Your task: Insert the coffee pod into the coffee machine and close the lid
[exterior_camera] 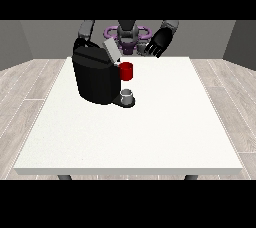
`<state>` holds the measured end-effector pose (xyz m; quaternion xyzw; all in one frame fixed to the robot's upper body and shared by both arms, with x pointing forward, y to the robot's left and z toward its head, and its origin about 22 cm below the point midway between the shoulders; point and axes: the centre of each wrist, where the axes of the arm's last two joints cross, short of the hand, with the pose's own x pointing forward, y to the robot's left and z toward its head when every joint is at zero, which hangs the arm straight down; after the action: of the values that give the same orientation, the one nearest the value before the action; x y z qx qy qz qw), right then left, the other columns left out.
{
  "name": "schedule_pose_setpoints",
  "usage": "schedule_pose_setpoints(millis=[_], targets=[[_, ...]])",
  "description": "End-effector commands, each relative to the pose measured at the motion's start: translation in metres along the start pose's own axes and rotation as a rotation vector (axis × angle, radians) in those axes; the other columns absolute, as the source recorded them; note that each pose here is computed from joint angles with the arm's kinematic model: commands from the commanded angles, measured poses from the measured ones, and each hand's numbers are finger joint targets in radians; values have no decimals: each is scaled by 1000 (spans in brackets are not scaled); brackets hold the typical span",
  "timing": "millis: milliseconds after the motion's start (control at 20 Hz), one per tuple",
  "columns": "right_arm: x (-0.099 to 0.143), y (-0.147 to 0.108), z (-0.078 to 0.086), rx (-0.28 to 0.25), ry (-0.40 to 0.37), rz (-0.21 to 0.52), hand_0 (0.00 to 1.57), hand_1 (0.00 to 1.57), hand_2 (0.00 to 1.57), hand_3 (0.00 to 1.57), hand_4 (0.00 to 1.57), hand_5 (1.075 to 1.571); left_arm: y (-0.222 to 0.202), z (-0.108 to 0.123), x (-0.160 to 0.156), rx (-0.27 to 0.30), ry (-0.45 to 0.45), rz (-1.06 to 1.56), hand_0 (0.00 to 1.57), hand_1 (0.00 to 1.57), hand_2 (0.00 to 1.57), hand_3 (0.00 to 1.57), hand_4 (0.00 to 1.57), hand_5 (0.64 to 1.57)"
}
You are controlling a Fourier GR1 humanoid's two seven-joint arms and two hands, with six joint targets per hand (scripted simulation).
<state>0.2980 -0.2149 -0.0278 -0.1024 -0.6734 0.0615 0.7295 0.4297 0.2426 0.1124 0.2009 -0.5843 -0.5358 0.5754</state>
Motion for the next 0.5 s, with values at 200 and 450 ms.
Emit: schedule_pose_setpoints(millis=[200,450], targets=[[20,5,-7,-9,-39,-24,0,0,0,0,0,1571,63,-8,40,57,2,90,1235,1235,1265,1266,502,1571],[57,0,-27,-9,-149,16,0,0,0,0,0,1571,112,-2,69,191,-28,36,1216,1216,1265,1256,470,1571]])
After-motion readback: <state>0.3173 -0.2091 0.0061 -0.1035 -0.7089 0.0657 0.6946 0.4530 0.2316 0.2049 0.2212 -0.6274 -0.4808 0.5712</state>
